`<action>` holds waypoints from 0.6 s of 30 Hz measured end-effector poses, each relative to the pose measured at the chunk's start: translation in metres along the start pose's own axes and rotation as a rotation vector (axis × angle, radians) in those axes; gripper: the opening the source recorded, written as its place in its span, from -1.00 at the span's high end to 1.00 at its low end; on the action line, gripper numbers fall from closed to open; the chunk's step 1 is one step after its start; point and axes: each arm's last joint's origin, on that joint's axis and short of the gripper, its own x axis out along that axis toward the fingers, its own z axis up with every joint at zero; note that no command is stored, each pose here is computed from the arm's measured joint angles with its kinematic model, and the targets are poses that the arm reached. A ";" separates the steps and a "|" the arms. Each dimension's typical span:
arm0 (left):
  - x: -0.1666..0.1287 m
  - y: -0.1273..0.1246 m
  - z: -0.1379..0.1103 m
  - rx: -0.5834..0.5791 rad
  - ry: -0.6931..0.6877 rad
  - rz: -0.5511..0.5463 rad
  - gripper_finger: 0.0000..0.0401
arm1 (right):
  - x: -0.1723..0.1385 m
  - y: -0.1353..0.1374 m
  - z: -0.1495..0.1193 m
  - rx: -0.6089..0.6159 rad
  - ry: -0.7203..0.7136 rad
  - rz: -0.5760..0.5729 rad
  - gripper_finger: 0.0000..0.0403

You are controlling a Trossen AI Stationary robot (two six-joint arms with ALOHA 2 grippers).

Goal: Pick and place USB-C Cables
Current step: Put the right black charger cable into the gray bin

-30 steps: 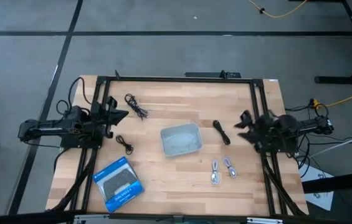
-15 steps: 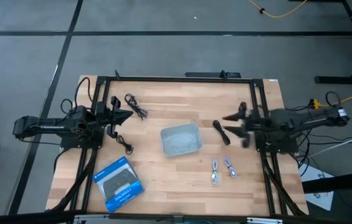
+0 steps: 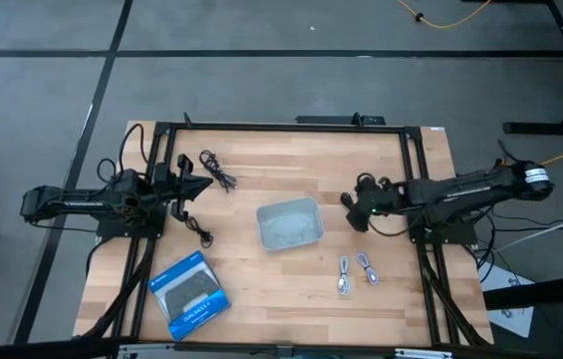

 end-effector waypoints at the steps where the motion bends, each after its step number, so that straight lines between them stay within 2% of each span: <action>1: 0.000 0.000 0.000 0.000 0.000 0.000 1.00 | 0.004 0.000 -0.001 -0.003 0.022 -0.012 0.05; 4: 0.000 0.000 0.000 0.000 0.000 0.000 1.00 | 0.015 0.000 -0.003 -0.004 0.071 -0.049 0.05; 7: 0.000 0.000 0.000 0.000 0.000 0.000 1.00 | 0.022 0.003 -0.004 -0.005 0.123 -0.029 0.05; 11: 0.000 0.000 0.000 0.000 0.000 0.000 1.00 | 0.030 0.007 -0.006 -0.008 0.151 -0.016 0.05; 18: 0.000 0.000 0.000 0.000 0.001 0.000 1.00 | 0.050 0.011 -0.011 -0.030 0.202 -0.069 0.05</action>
